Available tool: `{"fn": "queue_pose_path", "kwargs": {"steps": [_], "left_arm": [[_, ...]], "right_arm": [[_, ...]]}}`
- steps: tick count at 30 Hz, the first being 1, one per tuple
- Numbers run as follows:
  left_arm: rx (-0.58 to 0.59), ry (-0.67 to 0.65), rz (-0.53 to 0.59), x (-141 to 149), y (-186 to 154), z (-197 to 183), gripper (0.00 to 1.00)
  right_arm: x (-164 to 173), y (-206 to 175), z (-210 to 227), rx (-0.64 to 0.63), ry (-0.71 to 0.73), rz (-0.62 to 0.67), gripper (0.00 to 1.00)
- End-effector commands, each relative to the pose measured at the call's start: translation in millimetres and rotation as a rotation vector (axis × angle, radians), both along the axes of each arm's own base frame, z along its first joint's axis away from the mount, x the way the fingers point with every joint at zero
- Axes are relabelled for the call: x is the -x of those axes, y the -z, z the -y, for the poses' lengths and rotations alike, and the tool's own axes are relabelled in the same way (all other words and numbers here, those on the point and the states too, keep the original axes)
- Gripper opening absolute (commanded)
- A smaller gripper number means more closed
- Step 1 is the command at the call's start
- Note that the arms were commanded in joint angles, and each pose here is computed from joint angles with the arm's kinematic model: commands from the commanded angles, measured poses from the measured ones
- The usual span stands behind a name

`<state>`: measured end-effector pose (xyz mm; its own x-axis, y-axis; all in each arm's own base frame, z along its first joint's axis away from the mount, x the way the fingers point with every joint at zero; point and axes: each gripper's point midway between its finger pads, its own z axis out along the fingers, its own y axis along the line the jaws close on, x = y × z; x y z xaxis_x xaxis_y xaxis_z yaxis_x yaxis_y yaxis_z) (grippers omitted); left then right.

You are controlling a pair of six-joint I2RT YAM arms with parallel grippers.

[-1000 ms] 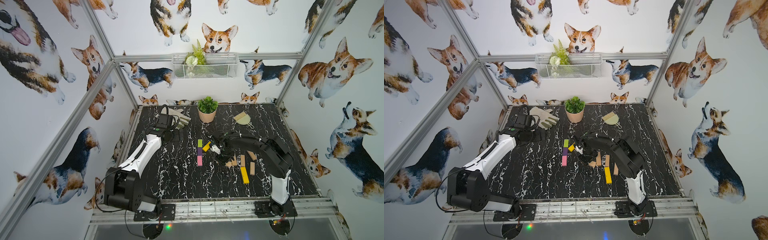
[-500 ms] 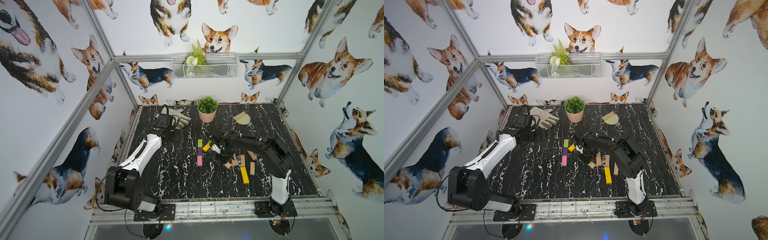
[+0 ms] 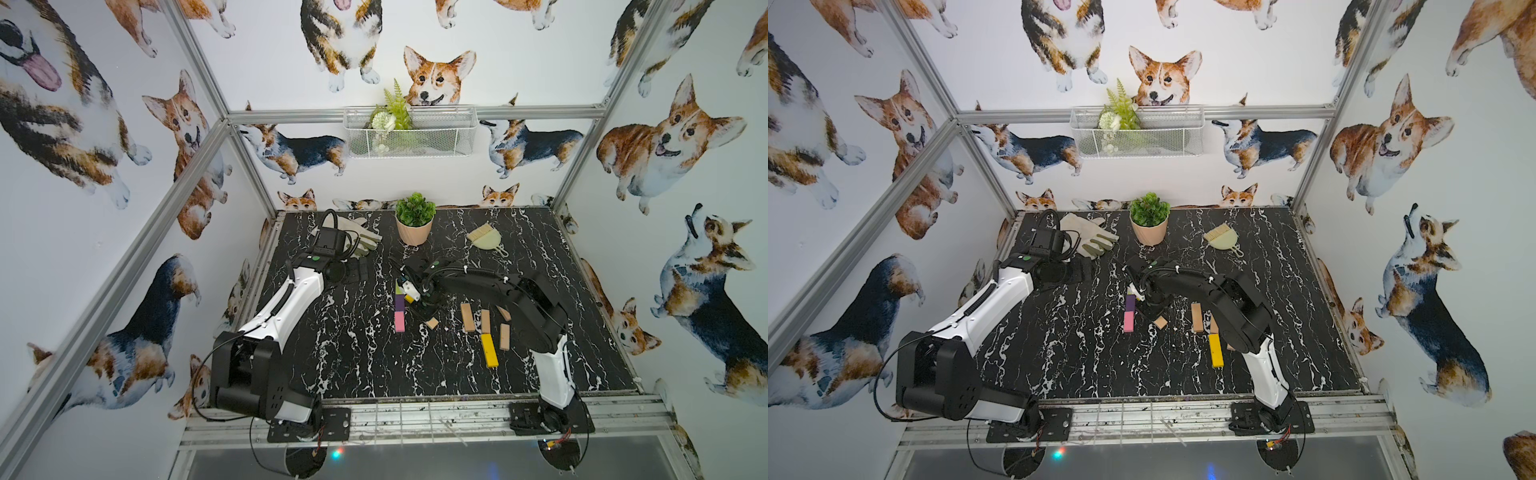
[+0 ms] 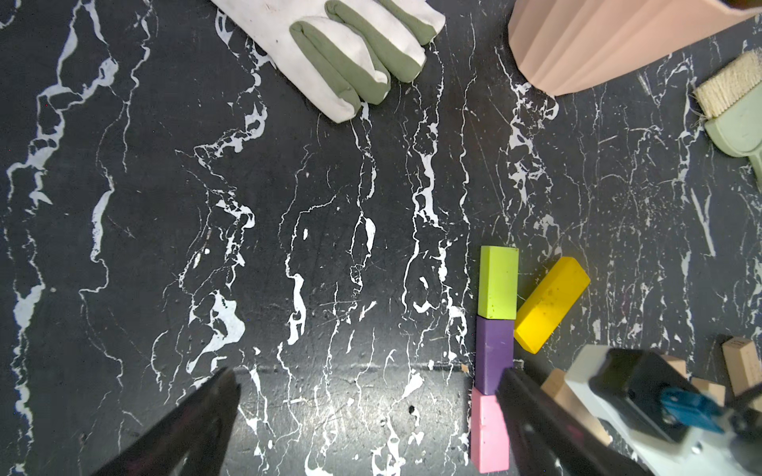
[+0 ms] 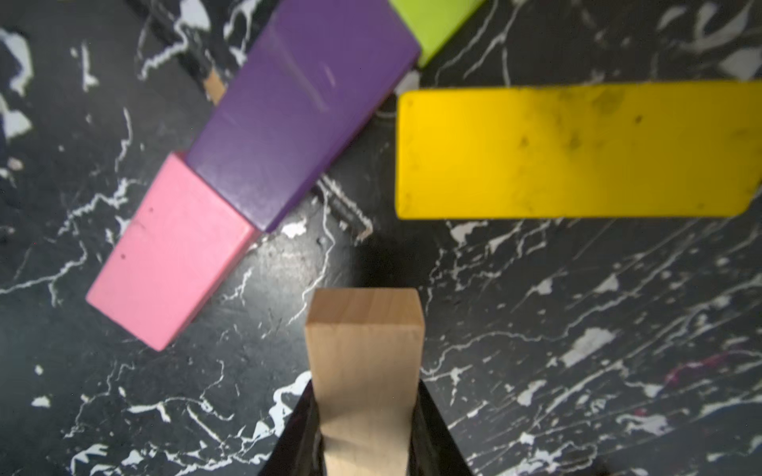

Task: Assemble the letter k with building blocks
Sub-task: Assemble the building block at the center of the board.

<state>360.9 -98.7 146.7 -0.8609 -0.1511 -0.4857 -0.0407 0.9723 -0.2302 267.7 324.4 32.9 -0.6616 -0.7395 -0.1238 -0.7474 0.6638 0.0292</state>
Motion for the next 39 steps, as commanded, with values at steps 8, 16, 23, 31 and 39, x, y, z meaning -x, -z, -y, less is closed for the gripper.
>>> {"fn": "queue_pose_path", "kwargs": {"steps": [8, 16, 23, 31, 39], "left_arm": [[0.013, -0.006, 0.009, -3, -3, 1, 1.00], [0.013, -0.008, 0.007, -4, -2, 2, 1.00], [0.011, -0.009, 0.006, -4, -2, 1, 1.00], [0.010, -0.010, 0.008, -4, -2, 1, 1.00], [0.009, -0.010, 0.007, -4, -2, 1, 1.00]], "right_arm": [[-6, 7, -6, 0.045, -0.033, -0.020, 0.23], [-3, 11, -6, 0.050, -0.040, -0.036, 0.27], [-5, 15, -6, 0.077, -0.058, -0.038, 0.32], [-7, 13, -10, 0.073, -0.061, -0.040, 0.32], [-4, 12, -16, 0.060, -0.076, -0.039, 0.32]]}}
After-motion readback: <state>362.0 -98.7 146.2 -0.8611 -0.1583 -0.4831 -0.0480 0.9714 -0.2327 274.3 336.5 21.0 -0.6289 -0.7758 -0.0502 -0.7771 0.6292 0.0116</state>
